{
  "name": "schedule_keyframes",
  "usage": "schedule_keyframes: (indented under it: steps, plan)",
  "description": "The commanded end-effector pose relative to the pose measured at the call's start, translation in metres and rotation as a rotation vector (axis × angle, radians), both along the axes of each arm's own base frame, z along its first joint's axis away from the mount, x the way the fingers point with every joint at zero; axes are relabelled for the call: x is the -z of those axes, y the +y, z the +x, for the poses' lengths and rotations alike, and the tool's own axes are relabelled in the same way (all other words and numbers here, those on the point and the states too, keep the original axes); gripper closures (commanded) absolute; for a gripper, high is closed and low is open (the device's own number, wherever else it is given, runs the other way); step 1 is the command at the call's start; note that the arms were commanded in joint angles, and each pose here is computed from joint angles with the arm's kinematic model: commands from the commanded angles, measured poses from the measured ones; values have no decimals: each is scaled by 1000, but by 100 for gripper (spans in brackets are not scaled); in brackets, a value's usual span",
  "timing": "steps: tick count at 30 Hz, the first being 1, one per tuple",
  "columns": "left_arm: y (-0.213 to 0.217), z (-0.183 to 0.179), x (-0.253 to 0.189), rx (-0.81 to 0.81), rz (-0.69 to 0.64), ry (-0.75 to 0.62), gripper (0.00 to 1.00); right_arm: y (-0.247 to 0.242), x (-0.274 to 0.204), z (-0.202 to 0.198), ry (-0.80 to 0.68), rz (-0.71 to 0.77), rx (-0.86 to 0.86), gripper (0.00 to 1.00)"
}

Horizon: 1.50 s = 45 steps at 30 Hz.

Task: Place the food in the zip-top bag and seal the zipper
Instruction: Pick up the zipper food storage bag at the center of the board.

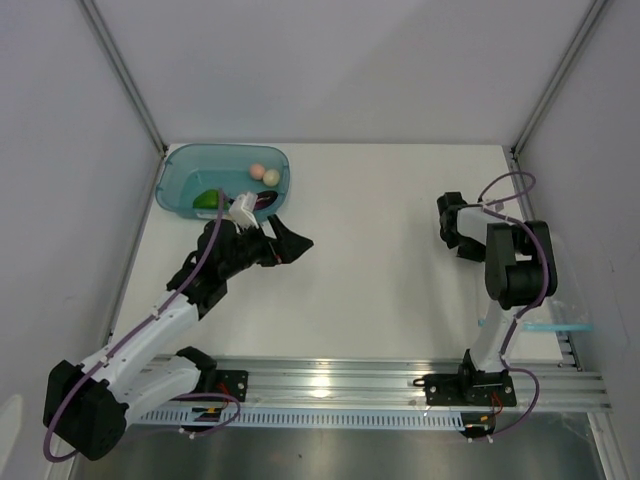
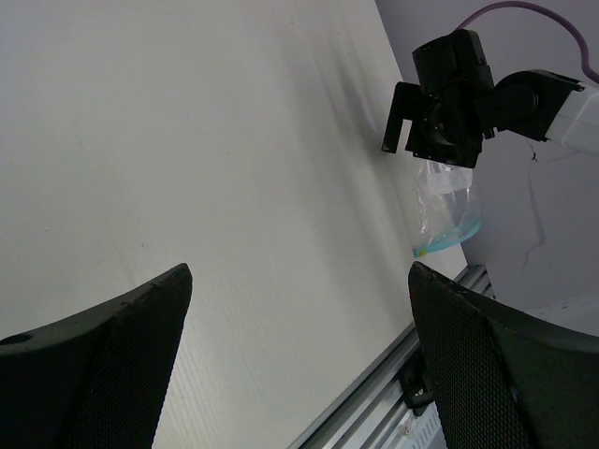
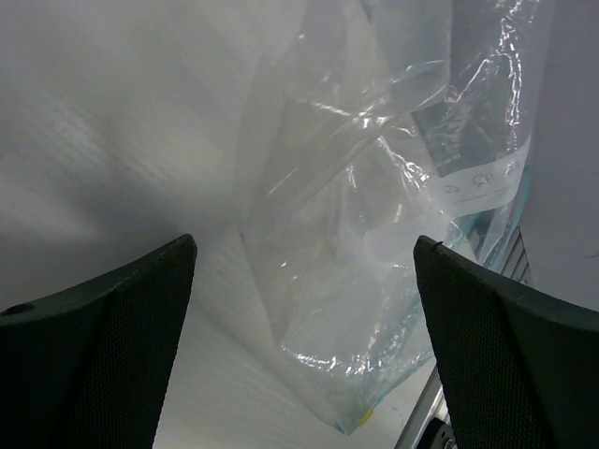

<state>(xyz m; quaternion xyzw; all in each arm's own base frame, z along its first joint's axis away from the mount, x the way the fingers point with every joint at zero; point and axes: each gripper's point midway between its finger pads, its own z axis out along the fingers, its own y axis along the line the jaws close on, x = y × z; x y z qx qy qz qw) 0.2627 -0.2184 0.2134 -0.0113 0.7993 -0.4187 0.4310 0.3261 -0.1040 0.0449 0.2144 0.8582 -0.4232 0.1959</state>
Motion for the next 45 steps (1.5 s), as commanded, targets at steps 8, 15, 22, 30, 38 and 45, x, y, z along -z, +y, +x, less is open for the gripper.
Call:
schedule_keyframes:
  steps: [8,15,22,30,38,45]
  plan:
    - [-14,2,-17,48,-34,-39,2,-21,13,-3,-74,39,82,16]
    - [-13,0,-20,43,-20,-45,3,-12,9,4,-171,166,31,84]
    - [-14,-8,-16,55,2,-56,3,28,-29,21,-286,259,-98,100]
    - [-27,-25,-34,134,39,-198,5,129,-102,43,-584,804,-279,100]
    - [-50,-48,-36,163,161,-397,4,229,-152,41,-623,1391,-346,100]
    - [-68,-61,-31,79,292,-576,5,269,-173,30,-552,1676,-321,100]
